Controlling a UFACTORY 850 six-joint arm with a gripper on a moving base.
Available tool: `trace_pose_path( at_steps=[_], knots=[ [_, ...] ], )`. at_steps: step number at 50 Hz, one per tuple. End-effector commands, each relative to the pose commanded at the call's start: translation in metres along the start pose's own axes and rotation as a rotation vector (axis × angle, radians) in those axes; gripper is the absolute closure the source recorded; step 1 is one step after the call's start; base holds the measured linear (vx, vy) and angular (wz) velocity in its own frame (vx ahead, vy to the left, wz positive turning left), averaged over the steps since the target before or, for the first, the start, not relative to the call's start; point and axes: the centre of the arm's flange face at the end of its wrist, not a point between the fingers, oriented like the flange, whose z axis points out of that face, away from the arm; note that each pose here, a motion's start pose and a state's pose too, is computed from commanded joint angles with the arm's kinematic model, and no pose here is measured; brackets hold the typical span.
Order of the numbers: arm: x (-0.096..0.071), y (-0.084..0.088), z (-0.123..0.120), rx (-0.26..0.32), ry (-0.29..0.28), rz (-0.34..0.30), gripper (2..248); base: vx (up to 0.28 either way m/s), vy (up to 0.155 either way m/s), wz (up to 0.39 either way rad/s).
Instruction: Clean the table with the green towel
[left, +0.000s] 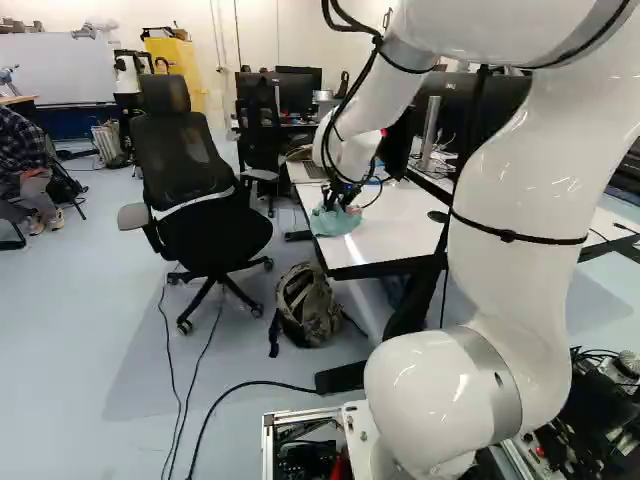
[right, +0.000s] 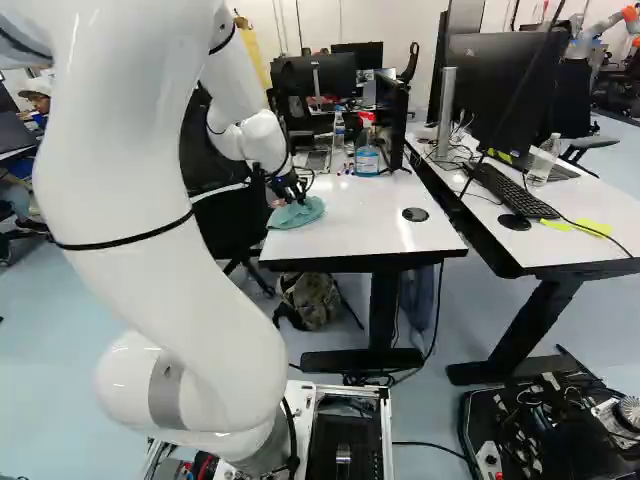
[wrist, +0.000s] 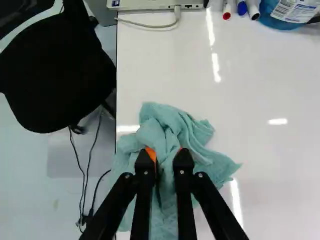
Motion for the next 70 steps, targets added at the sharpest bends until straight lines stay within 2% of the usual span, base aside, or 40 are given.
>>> trace_pose_path(
  at_steps=[13,34,49,70],
  knots=[
    [0.018,-0.010,0.013,0.010,0.009,-0.015,199,0.000,0.000,0.000],
    [0.051,-0.004,0.035,0.004,0.029,-0.005,199,0.000,0.000,0.000],
    [0.063,0.015,0.043,-0.015,0.038,0.024,199,0.000,0.000,0.000],
    [0.058,0.051,0.039,-0.049,0.036,0.075,199,0.000,0.000,0.000]
  ],
)
